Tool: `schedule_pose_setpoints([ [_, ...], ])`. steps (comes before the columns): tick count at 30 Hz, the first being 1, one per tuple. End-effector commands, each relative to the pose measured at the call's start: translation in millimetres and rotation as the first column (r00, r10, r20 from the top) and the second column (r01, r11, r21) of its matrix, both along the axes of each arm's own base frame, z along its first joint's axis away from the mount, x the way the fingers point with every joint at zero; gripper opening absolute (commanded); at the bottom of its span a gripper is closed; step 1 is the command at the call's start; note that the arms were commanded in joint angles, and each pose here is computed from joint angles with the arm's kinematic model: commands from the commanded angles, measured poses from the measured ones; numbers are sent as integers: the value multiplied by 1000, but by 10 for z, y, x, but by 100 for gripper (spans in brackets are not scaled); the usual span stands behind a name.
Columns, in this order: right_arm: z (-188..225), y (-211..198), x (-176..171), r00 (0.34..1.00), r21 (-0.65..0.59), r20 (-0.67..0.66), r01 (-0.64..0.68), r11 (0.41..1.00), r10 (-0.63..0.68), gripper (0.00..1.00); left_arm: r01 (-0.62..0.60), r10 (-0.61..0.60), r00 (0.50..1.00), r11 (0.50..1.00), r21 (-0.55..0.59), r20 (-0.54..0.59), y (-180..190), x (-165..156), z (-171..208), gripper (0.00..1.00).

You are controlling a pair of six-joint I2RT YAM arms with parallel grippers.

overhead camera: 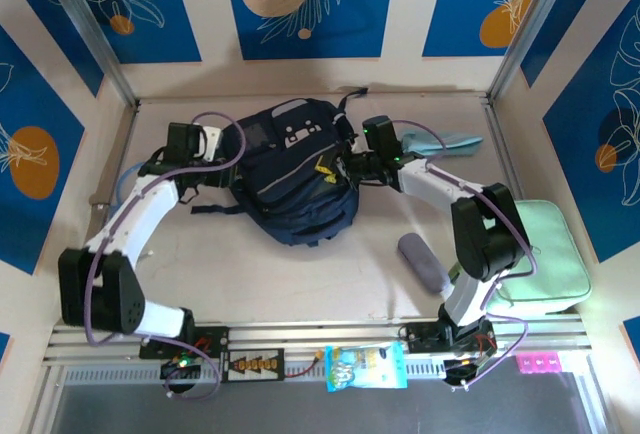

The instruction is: Pack the student bag

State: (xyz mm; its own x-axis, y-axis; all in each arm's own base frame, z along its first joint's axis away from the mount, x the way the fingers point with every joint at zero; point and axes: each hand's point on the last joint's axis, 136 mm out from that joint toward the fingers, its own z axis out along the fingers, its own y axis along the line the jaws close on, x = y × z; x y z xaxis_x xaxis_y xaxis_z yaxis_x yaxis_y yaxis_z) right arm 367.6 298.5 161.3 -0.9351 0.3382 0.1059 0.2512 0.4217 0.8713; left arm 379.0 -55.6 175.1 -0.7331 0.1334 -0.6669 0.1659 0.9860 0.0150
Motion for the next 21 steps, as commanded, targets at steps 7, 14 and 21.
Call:
schedule_pose_setpoints([
  [7,220,-710,-143,972,-373,223,157,915,-76,69,-230,250,965,953,-197,85,163,-242,499,98],
  [14,167,-1960,5,902,-488,294,426,762,-316,76,-211,234,969,951,-225,77,129,-369,533,100],
  [21,-58,-2857,583,833,-493,206,542,680,-514,87,-107,127,989,968,-229,77,-8,-423,516,100],
])
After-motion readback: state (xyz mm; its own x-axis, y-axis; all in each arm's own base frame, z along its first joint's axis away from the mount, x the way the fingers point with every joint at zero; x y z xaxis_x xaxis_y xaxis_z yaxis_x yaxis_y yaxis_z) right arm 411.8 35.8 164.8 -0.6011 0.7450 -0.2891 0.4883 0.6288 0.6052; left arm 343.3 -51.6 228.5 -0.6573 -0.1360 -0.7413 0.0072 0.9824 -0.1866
